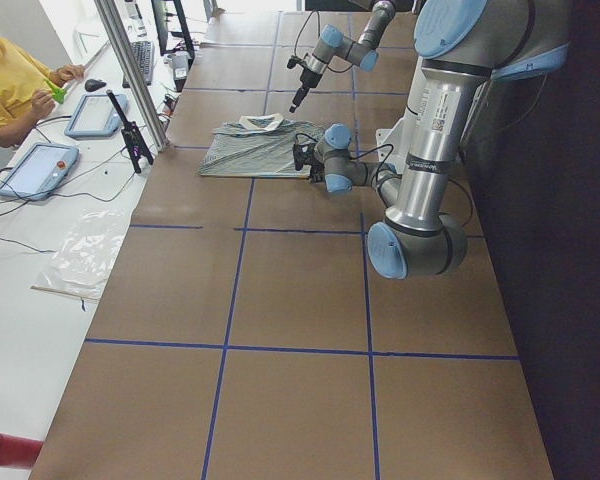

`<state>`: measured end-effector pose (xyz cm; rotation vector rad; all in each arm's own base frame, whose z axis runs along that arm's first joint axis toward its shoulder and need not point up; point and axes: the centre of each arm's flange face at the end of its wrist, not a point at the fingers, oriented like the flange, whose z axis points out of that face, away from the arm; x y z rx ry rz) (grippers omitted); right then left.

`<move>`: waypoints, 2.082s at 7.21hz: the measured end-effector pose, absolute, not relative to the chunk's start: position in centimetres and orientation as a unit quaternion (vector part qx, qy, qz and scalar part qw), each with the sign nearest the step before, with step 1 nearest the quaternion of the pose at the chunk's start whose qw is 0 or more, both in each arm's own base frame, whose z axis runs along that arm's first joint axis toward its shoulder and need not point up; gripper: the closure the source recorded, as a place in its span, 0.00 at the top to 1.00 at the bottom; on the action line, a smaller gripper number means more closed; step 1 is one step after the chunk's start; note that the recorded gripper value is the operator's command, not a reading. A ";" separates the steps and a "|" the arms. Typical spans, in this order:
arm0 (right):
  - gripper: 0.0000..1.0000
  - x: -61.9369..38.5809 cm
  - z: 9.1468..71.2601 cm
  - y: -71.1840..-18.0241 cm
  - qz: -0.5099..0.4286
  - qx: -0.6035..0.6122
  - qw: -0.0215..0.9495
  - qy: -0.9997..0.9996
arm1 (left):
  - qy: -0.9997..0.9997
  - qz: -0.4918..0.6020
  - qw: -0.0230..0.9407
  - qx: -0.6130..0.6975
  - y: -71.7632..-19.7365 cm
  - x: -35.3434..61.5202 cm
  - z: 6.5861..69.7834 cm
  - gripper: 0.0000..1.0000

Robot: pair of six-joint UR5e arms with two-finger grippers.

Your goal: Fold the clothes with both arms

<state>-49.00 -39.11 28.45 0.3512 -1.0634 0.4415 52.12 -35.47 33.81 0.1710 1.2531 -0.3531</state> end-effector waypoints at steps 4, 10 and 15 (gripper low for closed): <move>0.99 -48.9 29.1 -39.1 0.208 0.164 0.827 -0.496 | 0.583 -0.156 0.794 0.073 -34.3 52.9 33.8 0.63; 0.99 -48.9 29.1 -39.1 0.208 0.164 0.827 -0.495 | 0.589 -0.158 0.790 0.067 -33.4 53.3 33.3 0.00; 0.81 -51.4 29.3 -37.7 0.249 0.137 0.848 -0.448 | 0.599 -0.161 0.782 0.067 -33.2 52.8 32.2 0.00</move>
